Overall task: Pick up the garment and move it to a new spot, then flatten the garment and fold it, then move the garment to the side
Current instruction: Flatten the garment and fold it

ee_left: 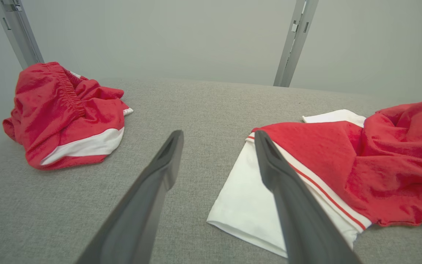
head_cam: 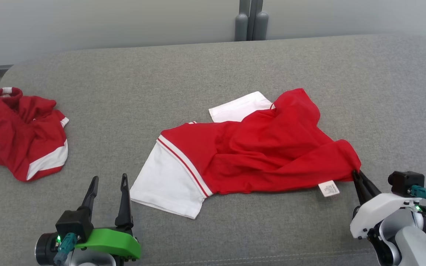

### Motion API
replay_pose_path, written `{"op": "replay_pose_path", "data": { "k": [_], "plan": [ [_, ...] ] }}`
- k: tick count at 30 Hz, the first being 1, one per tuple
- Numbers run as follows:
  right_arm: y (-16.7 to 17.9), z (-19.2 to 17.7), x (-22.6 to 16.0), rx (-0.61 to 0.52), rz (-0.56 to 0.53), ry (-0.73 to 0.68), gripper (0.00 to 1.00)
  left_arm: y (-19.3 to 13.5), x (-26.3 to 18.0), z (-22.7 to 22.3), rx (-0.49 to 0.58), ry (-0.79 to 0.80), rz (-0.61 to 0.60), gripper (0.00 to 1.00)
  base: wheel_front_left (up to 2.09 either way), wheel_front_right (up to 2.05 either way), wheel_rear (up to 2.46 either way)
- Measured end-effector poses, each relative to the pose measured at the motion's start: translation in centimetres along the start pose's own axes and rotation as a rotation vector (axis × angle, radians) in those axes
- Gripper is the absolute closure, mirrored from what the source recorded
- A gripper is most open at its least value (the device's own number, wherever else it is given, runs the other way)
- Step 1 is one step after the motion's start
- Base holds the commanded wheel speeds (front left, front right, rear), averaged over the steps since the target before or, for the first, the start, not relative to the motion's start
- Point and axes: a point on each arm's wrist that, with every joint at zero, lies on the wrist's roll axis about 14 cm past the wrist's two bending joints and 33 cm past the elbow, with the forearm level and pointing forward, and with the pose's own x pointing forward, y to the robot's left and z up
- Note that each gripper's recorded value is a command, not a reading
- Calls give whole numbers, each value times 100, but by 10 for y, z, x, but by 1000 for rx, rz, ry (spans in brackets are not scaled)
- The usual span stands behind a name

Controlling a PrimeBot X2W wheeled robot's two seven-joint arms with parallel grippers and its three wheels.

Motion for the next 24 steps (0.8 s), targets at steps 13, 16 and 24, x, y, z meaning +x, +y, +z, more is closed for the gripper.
{"op": "replay_pose_path", "data": {
  "k": [13, 16, 24],
  "plan": [
    [-10, 23, -19, 18, -27, -72, 0, -11, 5, -3, -1, 9, -34, 0, 0, 0, 0],
    [-2, 41, -21, -1, -9, -152, 0, -10, 4, 4, -1, -11, -31, 0, 0, 0, 0],
    [25, 73, -29, -64, 41, -313, 0, -5, -3, 21, 7, -65, -10, 0, 0, 0, 0]
  ]
}}
